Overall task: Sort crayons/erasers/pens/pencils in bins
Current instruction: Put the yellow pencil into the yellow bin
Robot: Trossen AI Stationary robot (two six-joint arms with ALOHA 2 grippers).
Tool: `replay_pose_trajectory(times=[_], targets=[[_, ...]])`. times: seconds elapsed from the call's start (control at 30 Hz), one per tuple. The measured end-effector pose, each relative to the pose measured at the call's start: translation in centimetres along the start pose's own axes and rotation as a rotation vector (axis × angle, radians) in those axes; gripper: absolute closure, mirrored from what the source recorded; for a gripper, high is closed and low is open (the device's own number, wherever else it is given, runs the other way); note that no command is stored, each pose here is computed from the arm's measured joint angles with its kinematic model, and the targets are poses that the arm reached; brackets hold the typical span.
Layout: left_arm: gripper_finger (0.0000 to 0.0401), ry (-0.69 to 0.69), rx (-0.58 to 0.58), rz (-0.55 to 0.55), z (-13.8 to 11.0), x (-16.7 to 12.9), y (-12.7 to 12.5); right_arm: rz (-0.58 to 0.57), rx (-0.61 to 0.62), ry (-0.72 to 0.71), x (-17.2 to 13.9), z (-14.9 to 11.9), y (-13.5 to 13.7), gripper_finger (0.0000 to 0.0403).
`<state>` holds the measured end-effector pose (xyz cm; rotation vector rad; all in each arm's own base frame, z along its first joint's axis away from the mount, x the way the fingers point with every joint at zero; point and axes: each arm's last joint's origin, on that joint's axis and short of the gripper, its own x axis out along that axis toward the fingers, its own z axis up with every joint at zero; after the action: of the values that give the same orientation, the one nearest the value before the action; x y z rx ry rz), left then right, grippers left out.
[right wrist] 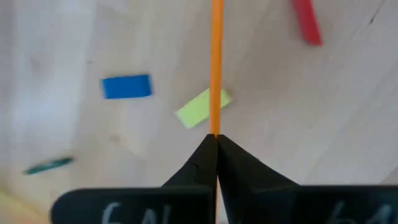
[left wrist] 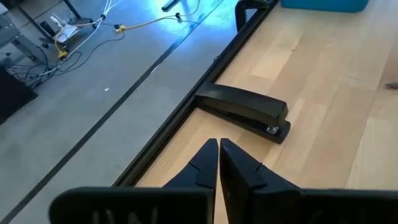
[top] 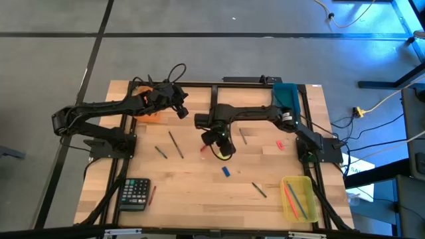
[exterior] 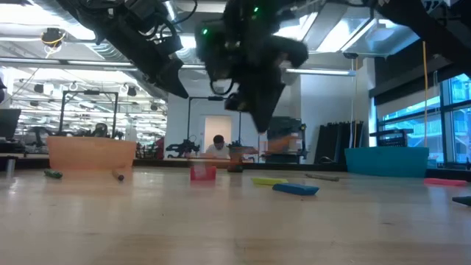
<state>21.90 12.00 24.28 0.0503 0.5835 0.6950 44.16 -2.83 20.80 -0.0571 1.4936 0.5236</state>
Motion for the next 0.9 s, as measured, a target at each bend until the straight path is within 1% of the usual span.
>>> replay_pose_trajectory(times=[0.07, 0.17, 0.27, 0.37, 0.47, 0.53, 0.67, 0.77, 0.9], targets=[[0.0387, 0.0, 0.005, -0.004, 0.0, 0.0, 0.0, 0.015, 0.043, -0.011, -0.7, -0.5, 0.6, 0.0398], [0.0383, -0.001, 0.01, -0.004, 0.0, 0.0, 0.0, -0.005, 0.106, -0.038, -2.0, -1.2, 1.7, 0.0398], [0.0382, -0.017, 0.026, -0.002, 0.2, 0.0, 0.0, -0.055, 0.157, -0.094, -3.3, -2.2, 3.1, 0.0394], [0.0386, -0.037, 0.022, 0.001, 0.4, 0.0, 0.0, -0.139, 0.202, -0.138, -3.5, -3.2, 4.2, 0.0393], [0.0392, -0.064, 0.035, 0.002, 0.6, 0.0, 0.1, -0.205, 0.256, -0.205, -2.9, -4.1, 4.6, 0.0392], [0.0395, -0.08, 0.036, -0.004, 0.8, 0.0, 0.1, -0.21, 0.285, -0.243, -1.9, -4.5, 4.5, 0.0392], [0.0396, -0.131, 0.034, -0.078, 1.2, -0.1, 0.0, -0.209, 0.296, -0.301, 0.5, -4.6, 4.3, 0.0384], [0.039, -0.156, 0.037, -0.119, 1.4, -0.1, -0.2, -0.214, 0.288, -0.349, 1.8, -4.2, 4.2, 0.0364], [0.0376, -0.162, 0.03, -0.132, 1.4, -0.1, -0.2, -0.234, 0.262, -0.449, 2.5, -3.8, 3.8, 0.0326]])
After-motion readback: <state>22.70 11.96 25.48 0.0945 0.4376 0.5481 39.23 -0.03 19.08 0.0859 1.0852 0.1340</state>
